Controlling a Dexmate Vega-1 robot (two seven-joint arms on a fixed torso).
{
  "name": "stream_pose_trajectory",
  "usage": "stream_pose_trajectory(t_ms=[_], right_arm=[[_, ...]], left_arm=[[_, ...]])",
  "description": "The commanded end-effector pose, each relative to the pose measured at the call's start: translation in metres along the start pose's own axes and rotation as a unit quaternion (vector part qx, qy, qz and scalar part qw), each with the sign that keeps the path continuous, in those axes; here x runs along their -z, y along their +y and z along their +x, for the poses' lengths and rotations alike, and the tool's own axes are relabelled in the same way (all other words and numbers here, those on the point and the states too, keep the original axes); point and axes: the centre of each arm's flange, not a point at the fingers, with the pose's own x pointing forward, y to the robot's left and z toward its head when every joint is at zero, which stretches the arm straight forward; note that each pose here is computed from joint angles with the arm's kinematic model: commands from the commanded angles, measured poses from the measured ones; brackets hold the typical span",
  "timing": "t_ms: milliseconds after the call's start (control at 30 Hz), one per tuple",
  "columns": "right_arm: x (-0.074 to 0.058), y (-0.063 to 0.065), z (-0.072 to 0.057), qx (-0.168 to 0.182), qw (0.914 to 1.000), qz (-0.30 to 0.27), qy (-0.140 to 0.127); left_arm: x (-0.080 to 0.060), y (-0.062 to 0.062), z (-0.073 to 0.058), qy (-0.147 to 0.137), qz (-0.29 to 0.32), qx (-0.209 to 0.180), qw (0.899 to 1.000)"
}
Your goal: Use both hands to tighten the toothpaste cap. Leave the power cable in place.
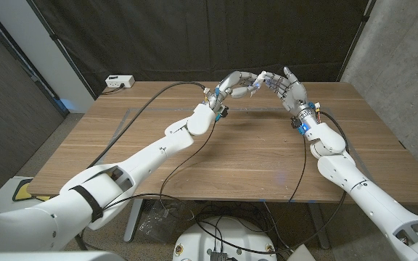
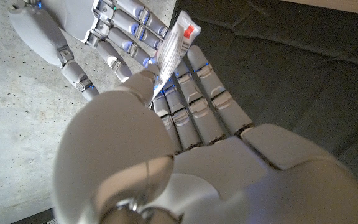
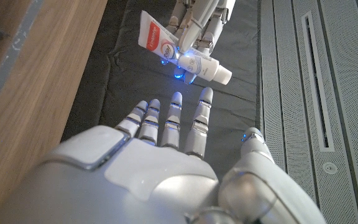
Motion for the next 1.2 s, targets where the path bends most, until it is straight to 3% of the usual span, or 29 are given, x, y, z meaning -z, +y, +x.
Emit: stream_pose_trajectory(t_ms=[33,633,1200], right_arm=[[-0.0001,0.0029,0.0058,-0.012,0.9999,0.0,-0.003],[0.0021,0.0033,0.0071,-0.014,0.9999,0.003,0.0],[-0.0017,0.0017,0.0022,-0.002,1.0,-0.008,-0.002]], left_arm=[[-0.0003,-0.0067,0.002,-0.001,-0.006,0.008,1.0],[0.0054,-0.0102,0.0018,0.01,-0.002,0.012,1.0],[0.0062,-0.0046,0.0054,0.0,0.007,-0.002,1.0]])
